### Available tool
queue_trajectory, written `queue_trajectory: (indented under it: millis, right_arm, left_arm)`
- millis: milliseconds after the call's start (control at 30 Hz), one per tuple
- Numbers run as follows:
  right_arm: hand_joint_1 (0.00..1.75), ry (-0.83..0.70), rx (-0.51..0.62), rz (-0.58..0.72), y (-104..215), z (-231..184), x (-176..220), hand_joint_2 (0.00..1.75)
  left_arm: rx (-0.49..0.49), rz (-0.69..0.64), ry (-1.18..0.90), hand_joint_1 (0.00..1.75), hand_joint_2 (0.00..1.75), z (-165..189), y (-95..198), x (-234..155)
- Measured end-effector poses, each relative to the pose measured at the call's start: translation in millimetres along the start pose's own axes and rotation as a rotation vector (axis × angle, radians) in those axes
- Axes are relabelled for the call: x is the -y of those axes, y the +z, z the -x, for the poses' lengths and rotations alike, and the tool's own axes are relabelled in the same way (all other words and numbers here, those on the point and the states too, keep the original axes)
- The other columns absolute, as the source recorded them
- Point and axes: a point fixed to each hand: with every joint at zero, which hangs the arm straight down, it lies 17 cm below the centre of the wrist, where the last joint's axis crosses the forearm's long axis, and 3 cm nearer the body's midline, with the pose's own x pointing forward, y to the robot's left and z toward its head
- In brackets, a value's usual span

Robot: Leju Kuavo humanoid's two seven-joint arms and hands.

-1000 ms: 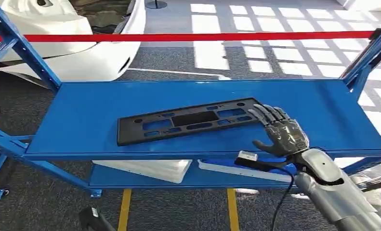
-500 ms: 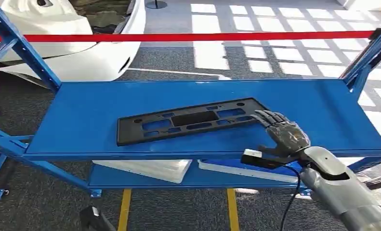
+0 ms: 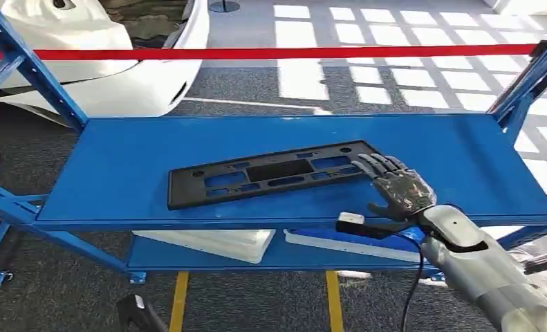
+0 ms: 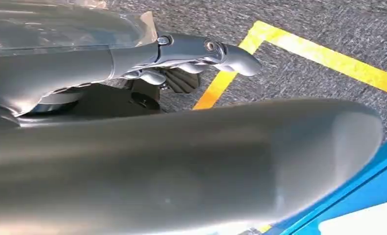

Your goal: Take the parts from the cabinet and place them on the table.

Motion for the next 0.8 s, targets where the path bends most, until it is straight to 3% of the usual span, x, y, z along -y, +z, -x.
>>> queue_trajectory:
  millis: [800]
  right_arm:
    - [0.00, 0.085, -0.027, 0.077, -10.9, -18.7, -3.5, 1.75]
  left_arm:
    - [-0.001, 0.019, -0.025, 0.00, 0.00, -1.2, 0.2, 7.2]
